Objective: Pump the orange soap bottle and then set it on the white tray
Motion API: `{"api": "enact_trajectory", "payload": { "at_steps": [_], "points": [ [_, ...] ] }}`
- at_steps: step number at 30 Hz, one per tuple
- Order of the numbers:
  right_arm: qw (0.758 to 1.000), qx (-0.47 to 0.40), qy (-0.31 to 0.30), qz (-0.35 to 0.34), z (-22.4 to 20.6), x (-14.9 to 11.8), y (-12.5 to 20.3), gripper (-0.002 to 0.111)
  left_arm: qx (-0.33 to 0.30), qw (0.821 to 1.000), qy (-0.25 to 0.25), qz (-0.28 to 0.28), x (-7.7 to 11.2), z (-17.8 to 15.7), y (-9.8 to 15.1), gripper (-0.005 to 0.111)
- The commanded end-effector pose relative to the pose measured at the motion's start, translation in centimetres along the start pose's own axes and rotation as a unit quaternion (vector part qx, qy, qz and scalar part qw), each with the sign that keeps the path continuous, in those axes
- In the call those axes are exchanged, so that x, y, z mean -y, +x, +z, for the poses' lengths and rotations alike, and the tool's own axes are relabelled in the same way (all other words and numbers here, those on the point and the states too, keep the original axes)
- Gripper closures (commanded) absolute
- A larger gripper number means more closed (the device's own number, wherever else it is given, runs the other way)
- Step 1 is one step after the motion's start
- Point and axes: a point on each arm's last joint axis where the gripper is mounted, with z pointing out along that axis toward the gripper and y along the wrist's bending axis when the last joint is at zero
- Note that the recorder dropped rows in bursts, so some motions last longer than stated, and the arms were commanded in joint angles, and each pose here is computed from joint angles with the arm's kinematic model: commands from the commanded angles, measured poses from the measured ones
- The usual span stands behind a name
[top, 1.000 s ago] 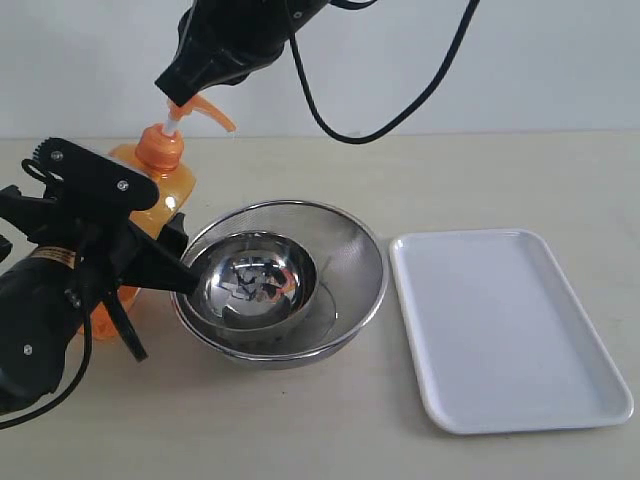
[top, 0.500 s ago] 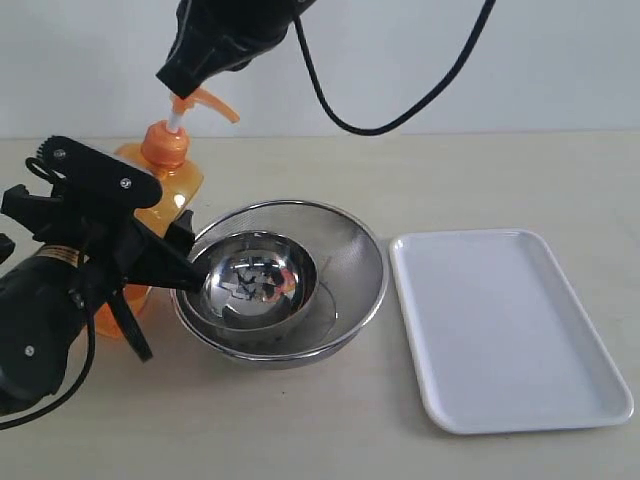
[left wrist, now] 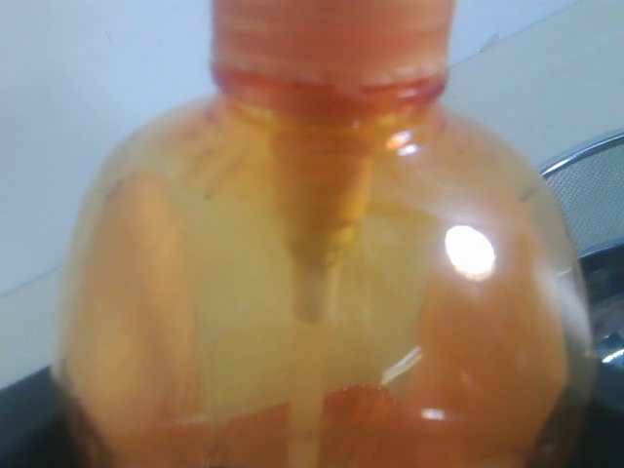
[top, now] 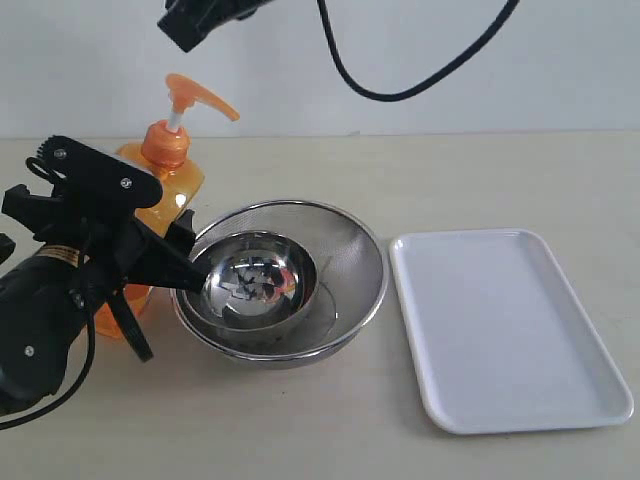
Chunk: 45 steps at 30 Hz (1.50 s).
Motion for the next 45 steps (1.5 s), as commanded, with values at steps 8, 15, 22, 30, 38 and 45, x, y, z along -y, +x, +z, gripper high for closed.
{"api": "enact_trajectory", "payload": {
  "at_steps": [8, 15, 22, 30, 38, 45],
  "points": [
    [0.998, -0.041, -0.034, 0.023, 3.5, -0.2, 2.1, 0.109, 0.015, 1.000, -0.001, -0.003, 0.1, -0.1, -0.5, 0.102],
    [0.996, -0.060, -0.061, 0.035, 4.6, -0.6, 2.9, 0.109, 0.015, 1.000, -0.001, -0.003, 0.1, -0.1, -0.5, 0.102],
    [0.990, -0.091, -0.094, 0.046, 5.8, -1.2, 4.1, 0.109, 0.015, 1.000, -0.001, -0.003, 0.1, -0.1, -0.5, 0.102],
    [0.985, -0.106, -0.127, 0.041, 7.2, -3.1, 4.2, 0.109, 0.015, 1.000, 0.000, -0.009, 0.1, -0.1, -0.5, 0.102],
    [0.983, -0.112, -0.140, 0.035, 8.1, -4.4, 4.0, 0.109, 0.016, 1.000, 0.000, -0.010, 0.1, -0.1, -0.5, 0.102],
    [0.983, -0.112, -0.139, 0.035, 8.1, -4.4, 4.0, 0.109, 0.016, 1.000, 0.001, -0.009, 0.1, -0.1, -0.5, 0.102]
  ]
}}
